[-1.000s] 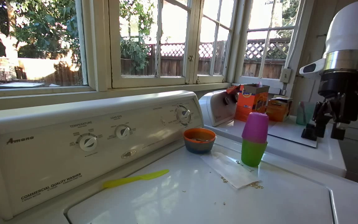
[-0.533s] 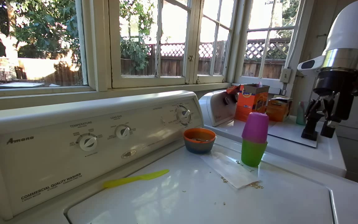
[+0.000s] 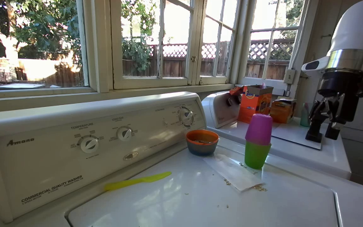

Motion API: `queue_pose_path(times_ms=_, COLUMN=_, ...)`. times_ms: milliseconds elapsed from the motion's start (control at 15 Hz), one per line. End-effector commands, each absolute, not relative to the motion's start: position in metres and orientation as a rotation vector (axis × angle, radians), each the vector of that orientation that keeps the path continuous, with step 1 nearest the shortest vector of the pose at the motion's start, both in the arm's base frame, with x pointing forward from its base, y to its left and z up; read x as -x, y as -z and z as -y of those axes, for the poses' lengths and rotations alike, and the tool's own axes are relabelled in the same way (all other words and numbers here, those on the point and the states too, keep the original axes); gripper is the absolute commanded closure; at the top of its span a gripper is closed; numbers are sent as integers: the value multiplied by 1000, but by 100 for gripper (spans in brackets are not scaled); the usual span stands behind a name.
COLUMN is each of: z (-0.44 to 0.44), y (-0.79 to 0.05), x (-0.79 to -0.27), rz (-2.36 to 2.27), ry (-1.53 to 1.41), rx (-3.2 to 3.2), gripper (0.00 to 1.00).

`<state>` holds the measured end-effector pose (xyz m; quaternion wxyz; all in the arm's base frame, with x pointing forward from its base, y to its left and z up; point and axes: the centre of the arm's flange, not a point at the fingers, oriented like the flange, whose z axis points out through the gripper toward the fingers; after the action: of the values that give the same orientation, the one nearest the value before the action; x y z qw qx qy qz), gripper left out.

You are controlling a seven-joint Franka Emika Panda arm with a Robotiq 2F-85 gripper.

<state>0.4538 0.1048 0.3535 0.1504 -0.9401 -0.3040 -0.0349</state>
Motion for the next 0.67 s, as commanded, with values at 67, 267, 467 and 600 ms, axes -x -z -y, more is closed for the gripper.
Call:
queue_pose_path(times_ms=67, z=-105, y=-354, x=-454, rz=873, ry=100, rx=2700, gripper=0)
queue_pose_path(times_ms=267, z=-105, y=-354, x=-454, rz=873, ry=100, rx=2700, gripper=0)
queue_pose_path(times_ms=467, z=-110, y=-358, x=-461, rz=921, ry=197, rx=2762, gripper=0)
queue_pose_path(times_ms=600, z=-117, y=-361, x=-469, rz=977, ry=275, rx=2781, gripper=0)
